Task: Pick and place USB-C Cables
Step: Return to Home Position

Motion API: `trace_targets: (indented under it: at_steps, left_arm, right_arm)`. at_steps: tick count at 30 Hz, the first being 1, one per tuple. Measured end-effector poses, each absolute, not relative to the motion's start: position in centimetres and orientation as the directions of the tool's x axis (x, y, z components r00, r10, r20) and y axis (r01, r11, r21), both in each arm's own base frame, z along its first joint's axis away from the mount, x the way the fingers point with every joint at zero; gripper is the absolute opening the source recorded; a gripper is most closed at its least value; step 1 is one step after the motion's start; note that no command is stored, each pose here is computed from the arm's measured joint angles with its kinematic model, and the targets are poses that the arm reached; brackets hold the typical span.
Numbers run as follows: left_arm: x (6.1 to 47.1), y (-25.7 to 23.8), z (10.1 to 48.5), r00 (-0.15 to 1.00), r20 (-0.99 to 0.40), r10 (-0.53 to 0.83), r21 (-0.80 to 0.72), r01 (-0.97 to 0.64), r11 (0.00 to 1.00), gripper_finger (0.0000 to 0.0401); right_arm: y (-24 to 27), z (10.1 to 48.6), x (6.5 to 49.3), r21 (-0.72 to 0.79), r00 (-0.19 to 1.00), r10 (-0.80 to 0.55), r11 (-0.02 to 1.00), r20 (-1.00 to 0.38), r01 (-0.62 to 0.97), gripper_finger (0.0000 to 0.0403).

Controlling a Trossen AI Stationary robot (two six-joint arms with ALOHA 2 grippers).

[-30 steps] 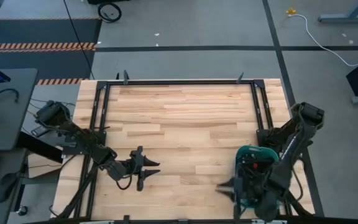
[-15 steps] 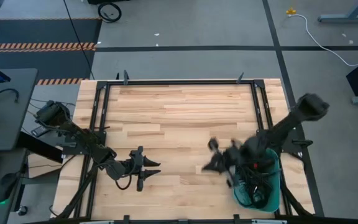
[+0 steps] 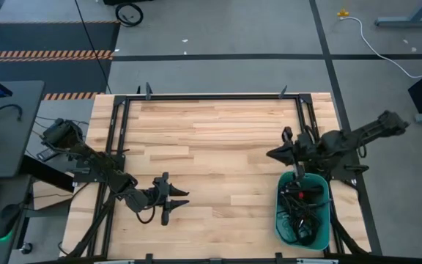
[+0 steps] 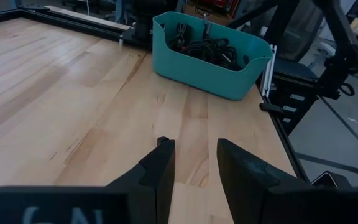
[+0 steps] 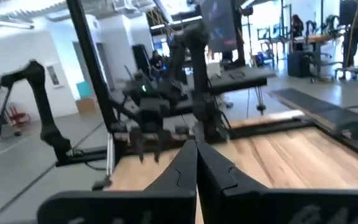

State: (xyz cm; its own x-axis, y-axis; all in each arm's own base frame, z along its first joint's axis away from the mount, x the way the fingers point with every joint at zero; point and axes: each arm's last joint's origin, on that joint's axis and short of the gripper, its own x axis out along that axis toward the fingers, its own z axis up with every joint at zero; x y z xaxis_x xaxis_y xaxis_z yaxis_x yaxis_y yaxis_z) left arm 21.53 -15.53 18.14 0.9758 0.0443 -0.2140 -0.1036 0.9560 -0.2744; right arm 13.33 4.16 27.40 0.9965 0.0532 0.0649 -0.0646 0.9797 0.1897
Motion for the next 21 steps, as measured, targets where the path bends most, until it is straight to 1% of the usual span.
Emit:
trace_targets:
  at_steps: [4, 9, 13, 16, 18, 21]
  left_arm:
    - [21.5, -15.5, 18.2, 0.976, -0.211, 0.049, -0.275, -0.107, 0.955, 0.0126]
    - [21.5, -15.5, 18.2, 0.976, -0.21, 0.052, -0.28, -0.111, 0.954, 0.0126]
    - [21.5, -15.5, 18.2, 0.976, -0.21, 0.056, -0.274, -0.113, 0.955, 0.0126]
    - [21.6, -15.4, 18.2, 0.976, -0.209, 0.061, -0.274, -0.118, 0.954, 0.0125]
    - [21.7, -15.3, 18.2, 0.976, -0.209, 0.069, -0.278, -0.127, 0.952, 0.0126]
    - [21.9, -15.0, 18.2, 0.975, -0.208, 0.081, -0.279, -0.138, 0.95, 0.0125]
  right_arm:
    - [3.8, 24.4, 12.4, 0.174, 0.994, 0.096, 0.979, 0.053, -0.103, 0.0002]
    - [2.6, 21.9, 11.1, 0.203, 0.993, 0.025, 0.978, 0.117, -0.048, 0.0002]
    - [1.5, 21.0, 10.1, 0.211, 0.986, -0.038, 0.978, 0.165, 0.002, 0.0002]
    - [0.8, 20.9, 9.3, 0.198, 0.981, -0.052, 0.98, 0.188, 0.014, 0.0001]
    - [0.4, 20.7, 8.9, 0.201, 0.98, -0.071, 0.979, 0.184, 0.033, 0.0001]
    - [0.1, 19.8, 9.1, 0.206, 0.988, -0.074, 0.977, 0.134, 0.045, 0.0]
